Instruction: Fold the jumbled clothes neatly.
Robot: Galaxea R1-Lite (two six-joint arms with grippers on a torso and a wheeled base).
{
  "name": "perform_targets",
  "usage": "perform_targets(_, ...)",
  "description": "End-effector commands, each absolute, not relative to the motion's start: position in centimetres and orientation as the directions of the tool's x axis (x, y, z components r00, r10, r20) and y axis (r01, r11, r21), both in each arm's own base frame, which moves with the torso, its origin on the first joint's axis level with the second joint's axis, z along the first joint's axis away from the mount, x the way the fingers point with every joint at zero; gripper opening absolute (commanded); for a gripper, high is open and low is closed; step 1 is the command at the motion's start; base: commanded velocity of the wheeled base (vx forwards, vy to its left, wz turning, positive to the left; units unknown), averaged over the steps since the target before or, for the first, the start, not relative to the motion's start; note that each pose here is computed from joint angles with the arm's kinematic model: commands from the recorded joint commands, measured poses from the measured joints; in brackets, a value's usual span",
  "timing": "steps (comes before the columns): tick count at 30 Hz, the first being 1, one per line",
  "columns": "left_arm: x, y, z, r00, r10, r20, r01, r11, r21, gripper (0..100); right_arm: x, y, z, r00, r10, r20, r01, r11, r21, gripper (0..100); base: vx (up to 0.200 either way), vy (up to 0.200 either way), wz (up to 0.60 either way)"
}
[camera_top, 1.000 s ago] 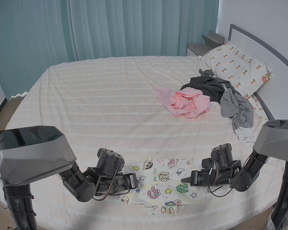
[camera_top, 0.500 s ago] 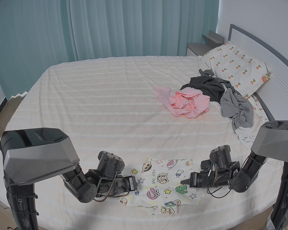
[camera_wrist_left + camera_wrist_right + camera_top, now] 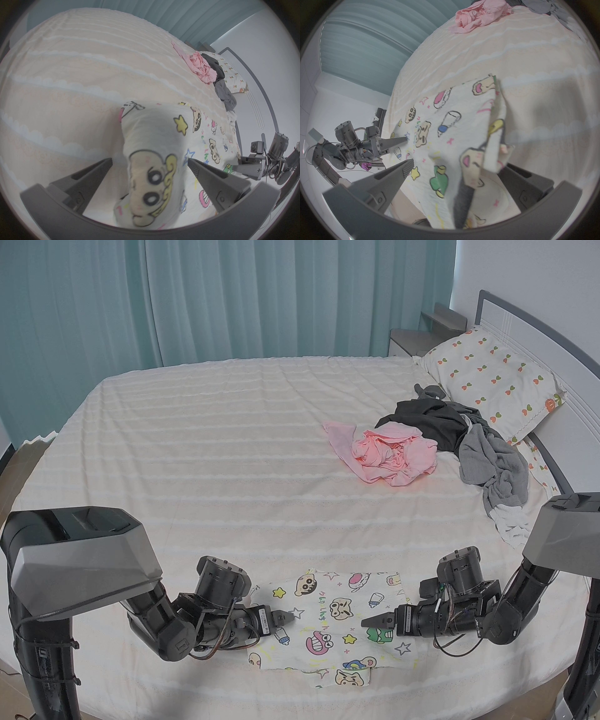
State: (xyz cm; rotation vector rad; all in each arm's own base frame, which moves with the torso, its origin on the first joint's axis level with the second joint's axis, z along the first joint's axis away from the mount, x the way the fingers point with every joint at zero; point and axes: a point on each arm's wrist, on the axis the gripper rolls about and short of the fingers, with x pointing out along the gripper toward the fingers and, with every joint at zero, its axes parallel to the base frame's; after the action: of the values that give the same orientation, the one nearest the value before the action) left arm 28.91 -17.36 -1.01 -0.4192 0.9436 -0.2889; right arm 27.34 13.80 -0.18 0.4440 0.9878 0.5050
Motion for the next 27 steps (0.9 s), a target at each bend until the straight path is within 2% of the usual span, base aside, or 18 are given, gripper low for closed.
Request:
perform_targets(1, 27.3, -15.7, -1.3, 0.526, -0.382, -0.76, 0.053, 0.907, -0.418, 100, 26.2, 13.1, -0.6, 0.445, 0.547, -0.71, -0.198, 0.833, 0.517, 100, 0.0, 0.0, 0.0)
perform_targets(5, 26.2, -15.0, -1.6, 0.501, -0.366, -0.784, 0.055, 0.918, -0.393, 100, 25.7, 12.8, -1.0, 0.427, 0.522, -0.739, -0.207, 0.851, 0.482, 100, 0.0, 0.0, 0.0)
perform_targets(7, 25.3, -14.4, -1.8, 0.48, -0.353, -0.803, 0.045, 0.924, -0.379, 100, 25.2, 12.4, -1.5, 0.405, 0.444, -0.799, -0.176, 0.895, 0.409, 100, 0.0, 0.0, 0.0)
perform_targets(10, 24.9, -14.1, -1.9, 0.473, -0.347, -0.81, 0.045, 0.928, -0.371, 100, 25.1, 12.1, -1.6, 0.413, 0.406, -0.815, -0.176, 0.914, 0.365, 100, 0.0, 0.0, 0.0)
perform_targets(16, 25.2, -13.7, 0.6, 0.552, -0.389, -0.737, 0.059, 0.901, -0.43, 100, 25.3, 11.4, 0.2, 0.478, 0.415, -0.775, -0.169, 0.909, 0.382, 100, 0.0, 0.0, 0.0)
perform_targets(18, 24.9, -13.2, 2.1, 0.598, -0.403, -0.693, 0.055, 0.883, -0.466, 100, 24.8, 10.7, 1.5, 0.515, 0.423, -0.746, -0.174, 0.903, 0.392, 100, 0.0, 0.0, 0.0)
perform_targets(20, 24.3, -12.3, 4.2, 0.66, -0.419, -0.623, 0.058, 0.855, -0.515, 100, 23.9, 9.7, 3.5, 0.59, 0.433, -0.681, -0.187, 0.894, 0.406, 100, 0.0, 0.0, 0.0)
perform_targets(21, 24.3, -12.3, 4.2, 0.66, -0.419, -0.623, 0.058, 0.855, -0.515, 100, 23.9, 9.7, 3.5, 0.59, 0.433, -0.681, -0.187, 0.894, 0.406, 100, 0.0, 0.0, 0.0)
perform_targets(23, 22.7, -11.1, 6.8, 0.736, -0.427, -0.525, 0.093, 0.832, -0.547, 100, 22.5, 8.4, 6.6, 0.707, 0.438, -0.556, -0.218, 0.882, 0.418, 100, 0.0, 0.0, 0.0)
perform_targets(25, 22.1, -10.8, 7.5, 0.756, -0.424, -0.499, 0.103, 0.829, -0.55, 100, 22.0, 8.1, 7.4, 0.736, 0.428, -0.524, -0.22, 0.884, 0.413, 100, 0.0, 0.0, 0.0)
perform_targets(27, 20.7, -9.9, 8.9, 0.817, -0.371, -0.441, 0.093, 0.84, -0.534, 100, 20.1, 7.2, 8.8, 0.792, 0.39, -0.47, -0.207, 0.895, 0.395, 100, 0.0, 0.0, 0.0)
